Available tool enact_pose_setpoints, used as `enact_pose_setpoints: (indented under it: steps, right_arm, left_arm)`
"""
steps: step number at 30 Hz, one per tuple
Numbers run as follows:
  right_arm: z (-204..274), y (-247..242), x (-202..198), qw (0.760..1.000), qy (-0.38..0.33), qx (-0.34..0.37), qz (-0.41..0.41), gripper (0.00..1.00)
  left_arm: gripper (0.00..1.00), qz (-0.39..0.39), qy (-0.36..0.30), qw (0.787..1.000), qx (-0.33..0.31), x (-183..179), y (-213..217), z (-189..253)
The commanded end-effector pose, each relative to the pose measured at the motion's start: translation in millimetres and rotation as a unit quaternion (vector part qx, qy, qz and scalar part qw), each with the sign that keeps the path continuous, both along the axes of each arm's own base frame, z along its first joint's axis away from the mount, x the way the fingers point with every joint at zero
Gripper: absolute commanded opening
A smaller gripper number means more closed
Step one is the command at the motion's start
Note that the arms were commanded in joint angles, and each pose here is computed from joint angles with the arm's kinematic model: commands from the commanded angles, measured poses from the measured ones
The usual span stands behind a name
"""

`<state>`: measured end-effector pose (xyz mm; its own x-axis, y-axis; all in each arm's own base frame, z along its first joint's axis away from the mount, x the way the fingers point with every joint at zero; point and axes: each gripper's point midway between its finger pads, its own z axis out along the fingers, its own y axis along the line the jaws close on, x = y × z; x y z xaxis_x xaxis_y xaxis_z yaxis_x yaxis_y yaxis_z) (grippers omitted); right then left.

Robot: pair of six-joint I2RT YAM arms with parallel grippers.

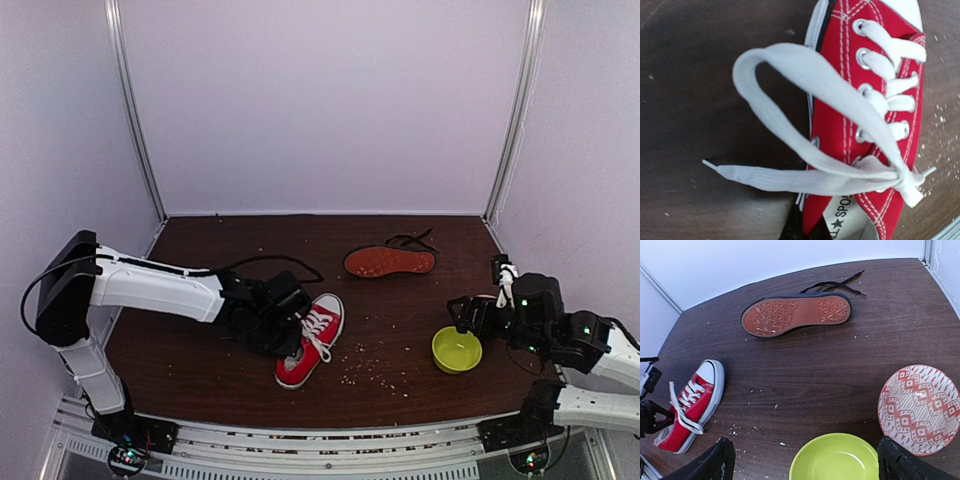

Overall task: Tie the shoes
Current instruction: Move the shoe to the center of the board.

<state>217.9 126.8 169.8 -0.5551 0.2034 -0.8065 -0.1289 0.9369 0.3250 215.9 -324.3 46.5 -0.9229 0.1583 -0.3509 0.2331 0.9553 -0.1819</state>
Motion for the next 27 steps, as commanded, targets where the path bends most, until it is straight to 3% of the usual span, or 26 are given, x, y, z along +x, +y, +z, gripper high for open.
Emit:
enact_pose_setpoints:
  steps: [1, 10, 11, 14, 16, 21, 24, 27]
  right_arm:
    - [7.4, -2.2, 22.4, 0.999, 0.015, -0.035, -0.018, 0.99]
    - [6.7, 21.8, 104.7, 0.996, 0.071, -0.052, -0.012, 1.00]
    - [6.4, 24.6, 115.1, 0.996, 0.074, -0.058, -0.012, 1.00]
    - [11.4, 35.6, 150.3, 0.994, 0.074, -0.074, -0.011, 1.00]
    - [9.5, 40.2, 172.8, 0.993, 0.083, -0.084, -0.014, 1.00]
    - [10.4, 54.5, 228.4, 0.991, 0.089, -0.095, -0.013, 1.00]
    - [4.1, 63.5, 258.5, 0.990, 0.094, -0.104, -0.005, 1.00]
    - [-17.6, 72.0, 283.5, 0.985, 0.119, -0.125, 0.006, 1.00]
  left_arm:
    - [0.00, 0.018, -0.072, 0.997, -0.002, 53.6, 38.9, 38.2]
    - [0.00, 0.047, -0.088, 0.995, -0.006, 113.7, 119.7, 29.4]
    - [0.04, 0.043, -0.090, 0.995, -0.014, 118.1, 121.9, 28.5]
    - [0.50, 0.046, -0.093, 0.994, -0.017, 128.5, 133.1, 28.1]
    - [0.71, 0.057, -0.102, 0.993, -0.011, 132.6, 141.6, 35.7]
    - [0.85, 0.072, -0.159, 0.984, -0.034, 135.4, 152.8, 86.9]
    - [0.87, 0.071, -0.192, 0.975, -0.084, 138.4, 160.7, 128.9]
    - [0.87, 0.084, -0.219, 0.968, -0.090, 146.0, 188.6, 162.6]
